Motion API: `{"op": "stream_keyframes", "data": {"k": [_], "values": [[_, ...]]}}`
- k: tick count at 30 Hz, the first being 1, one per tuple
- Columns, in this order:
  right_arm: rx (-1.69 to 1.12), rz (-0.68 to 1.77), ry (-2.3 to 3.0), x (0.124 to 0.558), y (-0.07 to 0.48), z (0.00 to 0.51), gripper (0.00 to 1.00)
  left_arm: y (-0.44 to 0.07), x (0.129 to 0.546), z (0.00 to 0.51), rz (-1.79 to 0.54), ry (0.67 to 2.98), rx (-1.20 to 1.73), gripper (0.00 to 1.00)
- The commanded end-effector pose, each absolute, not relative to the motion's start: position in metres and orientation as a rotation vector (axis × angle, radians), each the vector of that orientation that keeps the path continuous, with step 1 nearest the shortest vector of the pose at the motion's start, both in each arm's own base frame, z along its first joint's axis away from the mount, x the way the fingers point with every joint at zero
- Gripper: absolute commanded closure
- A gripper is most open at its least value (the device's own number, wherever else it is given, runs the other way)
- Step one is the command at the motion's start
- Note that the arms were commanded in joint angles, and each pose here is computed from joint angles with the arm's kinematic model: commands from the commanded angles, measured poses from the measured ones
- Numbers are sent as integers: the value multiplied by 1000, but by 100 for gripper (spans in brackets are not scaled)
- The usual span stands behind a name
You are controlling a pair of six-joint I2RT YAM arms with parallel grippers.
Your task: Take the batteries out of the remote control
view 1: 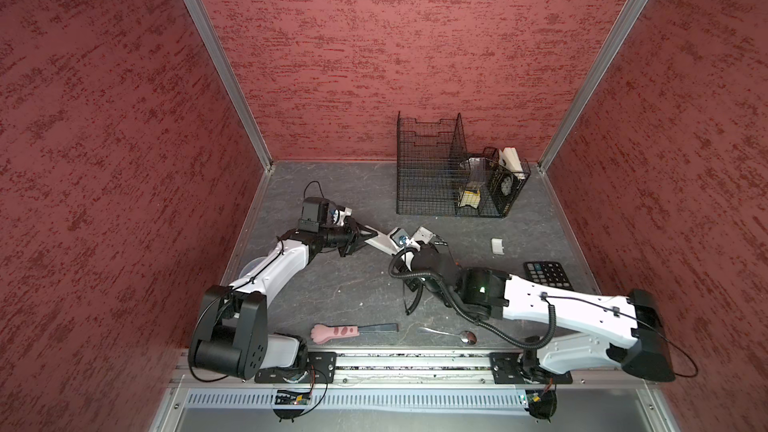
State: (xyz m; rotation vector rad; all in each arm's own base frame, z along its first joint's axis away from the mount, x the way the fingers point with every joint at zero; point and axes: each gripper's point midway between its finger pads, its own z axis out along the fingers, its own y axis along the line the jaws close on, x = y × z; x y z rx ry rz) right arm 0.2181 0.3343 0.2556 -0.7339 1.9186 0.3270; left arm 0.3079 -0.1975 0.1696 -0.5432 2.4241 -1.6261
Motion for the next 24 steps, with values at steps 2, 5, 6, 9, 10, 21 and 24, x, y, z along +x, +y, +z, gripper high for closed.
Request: {"op": "stream_keyframes", "data": {"k": [2, 5, 6, 9, 10, 21, 24], "values": [[-431, 519, 2076, 226, 321, 255, 54, -207, 330, 226, -1738, 2019, -361, 100], [-269, 591, 2115, 236, 310, 260, 53, -216, 324, 234, -1791, 1901, -308, 100], [-196, 616, 2129, 240, 303, 261, 53, -219, 322, 236, -1804, 1874, -294, 100], [12, 705, 2148, 250, 279, 256, 52, -224, 317, 236, -1845, 1807, -288, 100], [56, 743, 2143, 252, 272, 255, 52, -224, 316, 236, -1862, 1782, -293, 100], [237, 841, 2159, 270, 226, 244, 52, -250, 305, 222, -1968, 1707, -286, 100], [242, 851, 2180, 274, 226, 240, 51, -252, 305, 219, -1962, 1712, -297, 100]]}}
